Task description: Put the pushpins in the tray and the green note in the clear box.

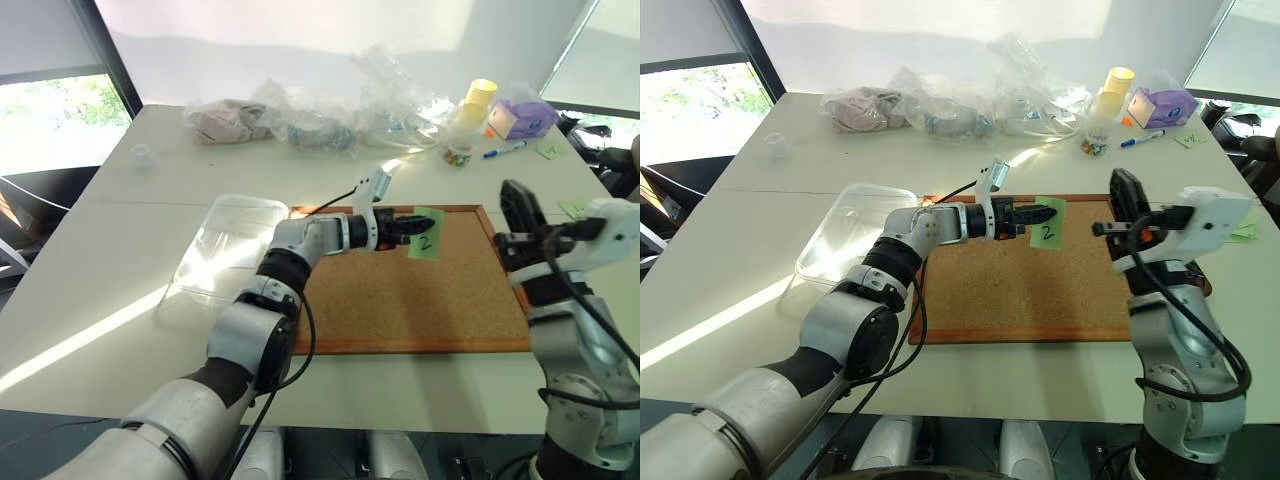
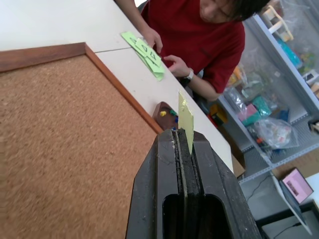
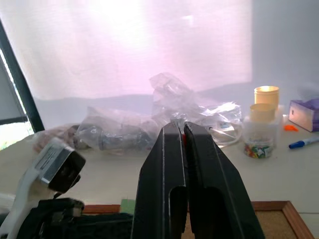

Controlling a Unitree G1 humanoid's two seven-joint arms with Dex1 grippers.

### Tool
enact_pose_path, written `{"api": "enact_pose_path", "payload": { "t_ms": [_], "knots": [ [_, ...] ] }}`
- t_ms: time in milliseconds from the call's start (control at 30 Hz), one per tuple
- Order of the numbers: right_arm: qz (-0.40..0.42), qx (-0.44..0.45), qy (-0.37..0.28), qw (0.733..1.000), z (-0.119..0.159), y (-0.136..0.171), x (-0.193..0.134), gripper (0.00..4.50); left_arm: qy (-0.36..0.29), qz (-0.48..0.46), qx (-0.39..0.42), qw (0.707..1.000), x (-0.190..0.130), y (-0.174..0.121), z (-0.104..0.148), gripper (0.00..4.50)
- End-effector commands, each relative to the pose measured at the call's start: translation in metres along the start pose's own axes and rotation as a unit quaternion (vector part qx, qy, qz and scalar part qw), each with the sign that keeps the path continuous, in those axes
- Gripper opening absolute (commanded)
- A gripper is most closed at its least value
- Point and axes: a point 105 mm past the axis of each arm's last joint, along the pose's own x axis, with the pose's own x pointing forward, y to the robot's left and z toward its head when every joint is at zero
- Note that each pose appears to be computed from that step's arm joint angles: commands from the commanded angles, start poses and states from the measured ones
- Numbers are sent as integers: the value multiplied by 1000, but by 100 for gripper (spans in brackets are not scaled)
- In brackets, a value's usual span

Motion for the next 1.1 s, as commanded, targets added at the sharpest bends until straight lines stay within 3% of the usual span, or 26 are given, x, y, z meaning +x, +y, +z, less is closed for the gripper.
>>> {"api": "enact_pose_path", "payload": {
  "t_ms": [33,133,200,400,667,967,1100],
  "knots": [
    [-74,-8,9,997,2,-40,-10,0,3,-34,32,999,-4,-18,6,2],
    [-151,-54,93,983,-23,-88,-21,0,18,-62,52,997,-17,-32,0,2],
    [-162,-51,102,980,-27,-98,-23,0,23,-63,57,996,-21,-35,-3,2],
    [-217,-75,215,949,-72,-151,-36,0,68,-70,112,989,-41,-43,-23,2],
    [-221,-70,242,942,-91,-168,-26,0,59,-96,156,981,-48,-63,-26,2],
    [-220,-74,245,942,-101,-169,-26,444,39,-100,178,978,-51,-69,-20,0],
    [-218,-78,232,945,-96,-167,-26,444,-31,-85,203,975,-51,-74,8,0]
  ]
}}
